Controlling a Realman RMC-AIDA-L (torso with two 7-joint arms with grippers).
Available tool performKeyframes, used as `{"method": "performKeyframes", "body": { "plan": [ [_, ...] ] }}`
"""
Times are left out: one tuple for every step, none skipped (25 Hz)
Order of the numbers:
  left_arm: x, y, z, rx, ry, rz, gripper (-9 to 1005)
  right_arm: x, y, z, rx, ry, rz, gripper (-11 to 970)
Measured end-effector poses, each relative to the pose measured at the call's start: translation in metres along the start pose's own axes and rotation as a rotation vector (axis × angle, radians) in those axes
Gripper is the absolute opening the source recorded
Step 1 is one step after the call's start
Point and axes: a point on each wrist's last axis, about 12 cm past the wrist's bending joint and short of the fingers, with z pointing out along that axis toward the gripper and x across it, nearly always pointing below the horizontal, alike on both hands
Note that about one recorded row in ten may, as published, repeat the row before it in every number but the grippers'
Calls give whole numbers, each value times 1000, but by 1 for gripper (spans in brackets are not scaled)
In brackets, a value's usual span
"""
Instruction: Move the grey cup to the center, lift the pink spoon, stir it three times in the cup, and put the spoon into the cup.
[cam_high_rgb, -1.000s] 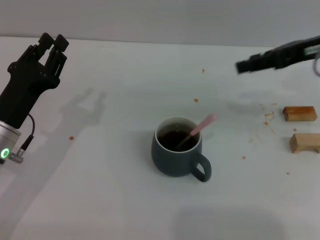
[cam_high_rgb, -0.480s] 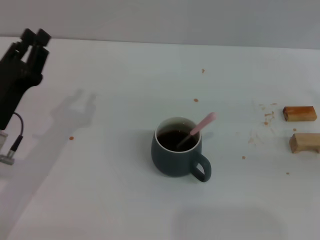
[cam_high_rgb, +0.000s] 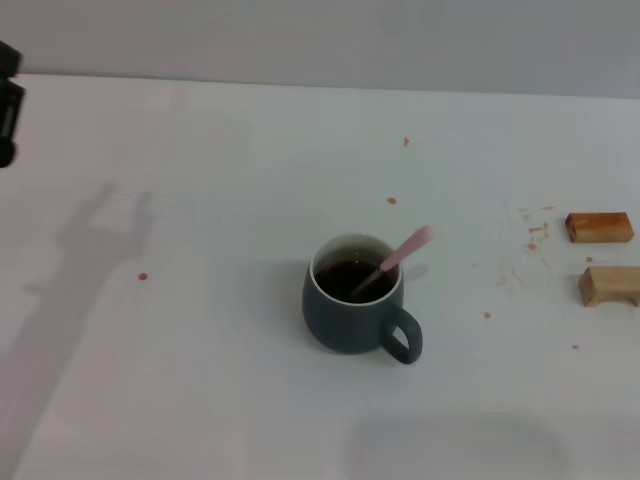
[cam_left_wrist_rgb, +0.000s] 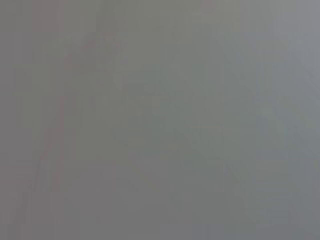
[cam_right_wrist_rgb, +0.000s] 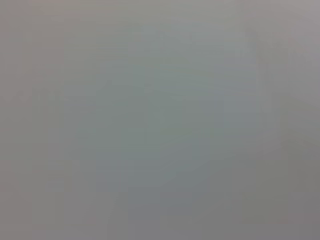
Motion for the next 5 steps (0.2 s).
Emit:
{"method": "performKeyframes", "body": {
  "plan": [
    [-1, 1, -3, -25, -11, 25, 432, 0, 0, 0, 0, 0, 0, 590],
    [-2, 3, -5, -39, -17, 41, 432, 2, -1, -2, 27, 0, -13, 590],
    [-3, 4, -8, -52, -19, 53, 432, 3, -1, -3, 38, 2, -19, 590],
    [-3, 5, -10, -58, -15, 59, 432, 4, -1, -4, 51, 4, -27, 590],
    [-3, 6, -12, -64, -7, 64, 432, 6, -1, -4, 64, 6, -32, 590]
  ]
}}
